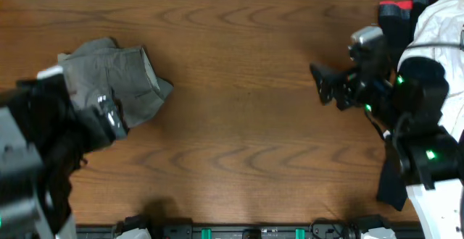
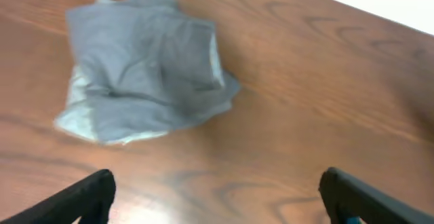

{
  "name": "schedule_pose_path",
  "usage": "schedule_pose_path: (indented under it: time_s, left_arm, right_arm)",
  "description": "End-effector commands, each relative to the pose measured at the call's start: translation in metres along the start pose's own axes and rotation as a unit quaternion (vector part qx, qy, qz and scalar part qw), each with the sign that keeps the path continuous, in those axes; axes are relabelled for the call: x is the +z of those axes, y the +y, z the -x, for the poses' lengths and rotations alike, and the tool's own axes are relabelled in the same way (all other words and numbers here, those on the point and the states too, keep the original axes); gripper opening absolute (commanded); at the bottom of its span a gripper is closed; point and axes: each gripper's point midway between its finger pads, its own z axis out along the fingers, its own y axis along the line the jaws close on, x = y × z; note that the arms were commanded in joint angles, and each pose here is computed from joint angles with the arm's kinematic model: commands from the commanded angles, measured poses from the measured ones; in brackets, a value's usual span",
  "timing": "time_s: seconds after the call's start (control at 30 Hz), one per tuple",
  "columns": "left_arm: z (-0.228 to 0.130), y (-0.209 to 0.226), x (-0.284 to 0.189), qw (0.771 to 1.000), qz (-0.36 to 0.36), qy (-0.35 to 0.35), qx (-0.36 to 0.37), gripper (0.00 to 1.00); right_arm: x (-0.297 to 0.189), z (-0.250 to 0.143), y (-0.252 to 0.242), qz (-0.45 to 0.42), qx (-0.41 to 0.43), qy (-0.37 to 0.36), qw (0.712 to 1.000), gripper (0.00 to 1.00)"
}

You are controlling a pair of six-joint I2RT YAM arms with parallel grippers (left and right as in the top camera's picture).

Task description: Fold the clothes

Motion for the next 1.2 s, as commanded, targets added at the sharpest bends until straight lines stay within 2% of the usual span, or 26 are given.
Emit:
schedule_pose_path:
  time_s: [0.0,0.37,0.6,0.77,1.17]
  left_arm:
    - [-0.008,0.017,-0.005,0.999,0.05,0.004,0.004,0.98]
    - [-0.01,0.017,-0.005,0.999,0.052,0.006,0.003,0.98]
    - [-0.009,0.017,-0.005,0.999,0.052,0.006,0.003,0.98]
    - [-0.009,0.017,-0.005,0.999,0.052,0.006,0.003,0.98]
    - [-0.009,0.017,-0.005,0.999,0.052,0.006,0.003,0.98]
  right_arm:
    - [0.002,-0.008,-0.014,-0.033,0.0,0.018,0.999,0.99]
    - [0.002,-0.008,-0.013,-0.032,0.002,0.018,0.999,0.99]
    - [0.003,-0.009,0.001,0.009,0.049,0.02,0.999,0.99]
    - [0.003,-0.018,-0.002,-0.001,0.046,0.038,0.998,0.99]
    - [-0.012,-0.001,0.0,-0.005,-0.013,0.0,1.0,0.99]
